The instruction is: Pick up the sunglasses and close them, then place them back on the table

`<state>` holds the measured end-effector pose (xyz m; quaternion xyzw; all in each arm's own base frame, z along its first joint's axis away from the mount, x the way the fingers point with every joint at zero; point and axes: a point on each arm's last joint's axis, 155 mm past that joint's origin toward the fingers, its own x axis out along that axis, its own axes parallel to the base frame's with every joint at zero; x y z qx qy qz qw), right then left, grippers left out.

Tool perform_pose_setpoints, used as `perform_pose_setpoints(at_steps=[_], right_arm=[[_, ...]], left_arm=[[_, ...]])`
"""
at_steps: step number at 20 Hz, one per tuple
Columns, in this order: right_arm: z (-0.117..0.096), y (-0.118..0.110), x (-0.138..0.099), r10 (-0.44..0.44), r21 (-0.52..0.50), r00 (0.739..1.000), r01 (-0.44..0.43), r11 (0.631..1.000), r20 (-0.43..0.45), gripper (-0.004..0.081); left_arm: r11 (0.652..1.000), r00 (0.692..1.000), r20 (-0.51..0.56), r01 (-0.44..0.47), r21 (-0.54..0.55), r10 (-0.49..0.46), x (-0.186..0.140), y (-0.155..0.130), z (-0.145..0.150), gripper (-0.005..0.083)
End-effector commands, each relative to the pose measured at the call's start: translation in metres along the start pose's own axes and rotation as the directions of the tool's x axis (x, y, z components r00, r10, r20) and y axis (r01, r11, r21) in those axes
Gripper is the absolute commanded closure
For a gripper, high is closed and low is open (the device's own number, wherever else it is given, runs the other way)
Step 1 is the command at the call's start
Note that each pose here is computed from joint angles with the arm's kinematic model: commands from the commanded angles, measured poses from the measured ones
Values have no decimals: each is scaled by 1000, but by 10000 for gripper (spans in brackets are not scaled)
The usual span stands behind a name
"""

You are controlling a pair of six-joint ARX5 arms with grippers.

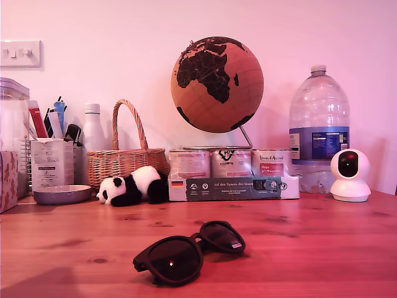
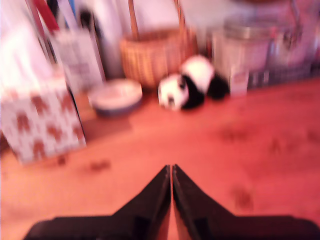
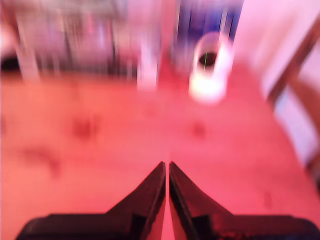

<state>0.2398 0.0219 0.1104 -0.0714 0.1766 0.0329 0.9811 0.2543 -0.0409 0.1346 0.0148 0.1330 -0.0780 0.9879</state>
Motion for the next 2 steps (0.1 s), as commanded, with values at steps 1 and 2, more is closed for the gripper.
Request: perform_pose_setpoints(at_steps=[1, 2], right_arm=[[-16, 3, 1, 9, -9, 998, -10, 1000, -55, 783], [-23, 3, 1, 11, -13, 996, -13, 1000, -85, 783]], left_arm=[[1000, 999, -48, 4, -2, -4, 2, -1, -17, 795], [1000, 998, -69, 4, -2, -4, 1, -1, -23, 795]])
